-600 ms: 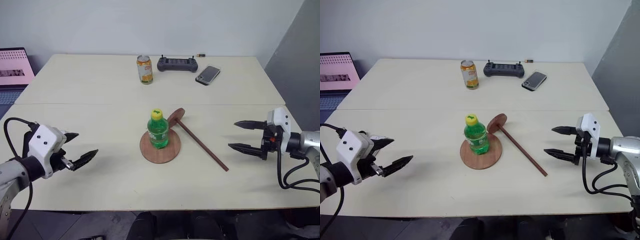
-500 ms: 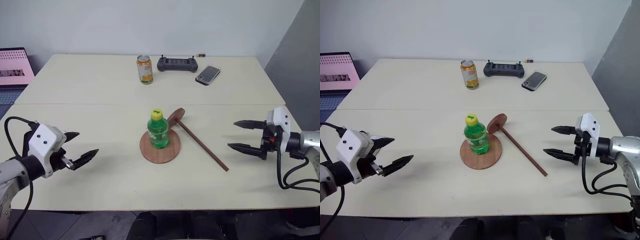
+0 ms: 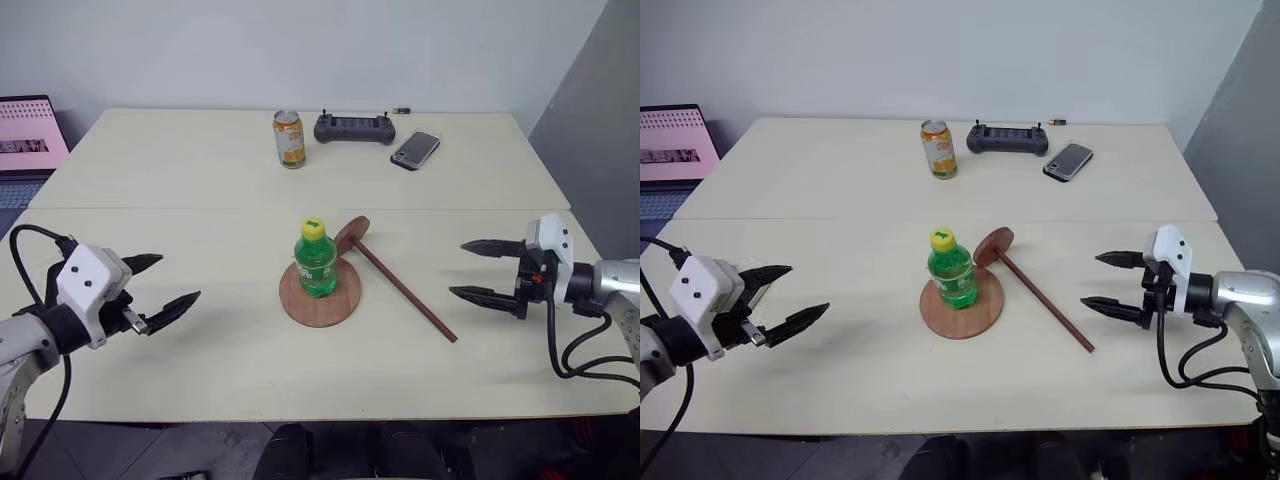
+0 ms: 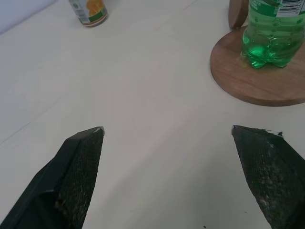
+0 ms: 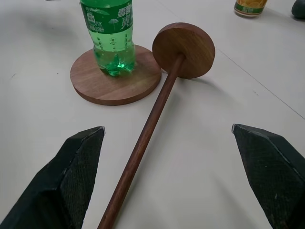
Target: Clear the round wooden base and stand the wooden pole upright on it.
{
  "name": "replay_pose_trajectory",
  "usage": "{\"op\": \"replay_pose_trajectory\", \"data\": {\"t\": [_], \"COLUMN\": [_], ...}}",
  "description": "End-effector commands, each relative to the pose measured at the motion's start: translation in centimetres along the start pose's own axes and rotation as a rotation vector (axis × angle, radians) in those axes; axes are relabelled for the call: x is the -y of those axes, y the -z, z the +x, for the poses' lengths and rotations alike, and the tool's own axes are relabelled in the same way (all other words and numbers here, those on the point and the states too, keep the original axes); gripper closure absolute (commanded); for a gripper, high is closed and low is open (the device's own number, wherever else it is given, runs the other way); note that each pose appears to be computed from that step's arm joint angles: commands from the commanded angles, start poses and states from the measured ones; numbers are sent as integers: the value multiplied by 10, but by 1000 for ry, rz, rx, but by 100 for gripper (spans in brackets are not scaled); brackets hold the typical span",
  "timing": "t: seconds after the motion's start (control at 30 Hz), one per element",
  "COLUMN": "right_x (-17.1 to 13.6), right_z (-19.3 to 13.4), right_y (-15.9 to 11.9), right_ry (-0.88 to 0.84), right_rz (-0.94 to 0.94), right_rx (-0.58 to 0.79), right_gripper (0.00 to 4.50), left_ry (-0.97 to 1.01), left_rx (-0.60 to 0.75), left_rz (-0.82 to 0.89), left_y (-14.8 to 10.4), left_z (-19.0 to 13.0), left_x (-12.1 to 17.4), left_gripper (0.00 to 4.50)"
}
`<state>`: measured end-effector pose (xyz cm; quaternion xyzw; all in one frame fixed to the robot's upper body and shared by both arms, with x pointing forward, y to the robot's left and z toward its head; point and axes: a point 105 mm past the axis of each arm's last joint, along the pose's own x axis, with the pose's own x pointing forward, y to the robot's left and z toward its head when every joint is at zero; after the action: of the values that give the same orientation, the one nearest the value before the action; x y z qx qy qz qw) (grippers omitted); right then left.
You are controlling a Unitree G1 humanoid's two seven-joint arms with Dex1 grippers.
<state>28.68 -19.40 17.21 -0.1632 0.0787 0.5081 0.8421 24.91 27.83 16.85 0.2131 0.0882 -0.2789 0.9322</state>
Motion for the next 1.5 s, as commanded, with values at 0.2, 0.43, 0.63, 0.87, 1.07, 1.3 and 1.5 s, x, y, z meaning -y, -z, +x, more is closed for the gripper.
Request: {"op": "replay_pose_trajectory", "data": {"t": [0.2, 0.43, 0.63, 0.87, 1.07, 1.3, 1.5], "right_x": [-4, -21, -28, -41, -51, -53, -55], "right_z": [6, 31, 77, 119, 144, 157, 161], "right_y": [-21, -65, -101, -112, -109, -109, -110], "right_ry": [-20, -80, -80, -127, -170, -184, -199], "right_rz": [-42, -67, -72, -40, -29, -17, 11], "right_rx": [55, 223, 344, 377, 349, 335, 338], "right_gripper": [0, 0, 0, 0, 0, 0, 63], "left_ry": [36, 188, 302, 337, 346, 350, 347], "left_rx": [51, 106, 160, 160, 149, 147, 147], "left_rz": [-8, -11, 0, 5, 7, 9, 15], "left_y": [-15, -39, -62, -65, -62, -61, -62], "left_z": [-1, 7, 17, 22, 21, 22, 24], "left_x": [2, 30, 52, 58, 60, 63, 63], "left_gripper": [3, 3, 3, 3, 3, 3, 0]}}
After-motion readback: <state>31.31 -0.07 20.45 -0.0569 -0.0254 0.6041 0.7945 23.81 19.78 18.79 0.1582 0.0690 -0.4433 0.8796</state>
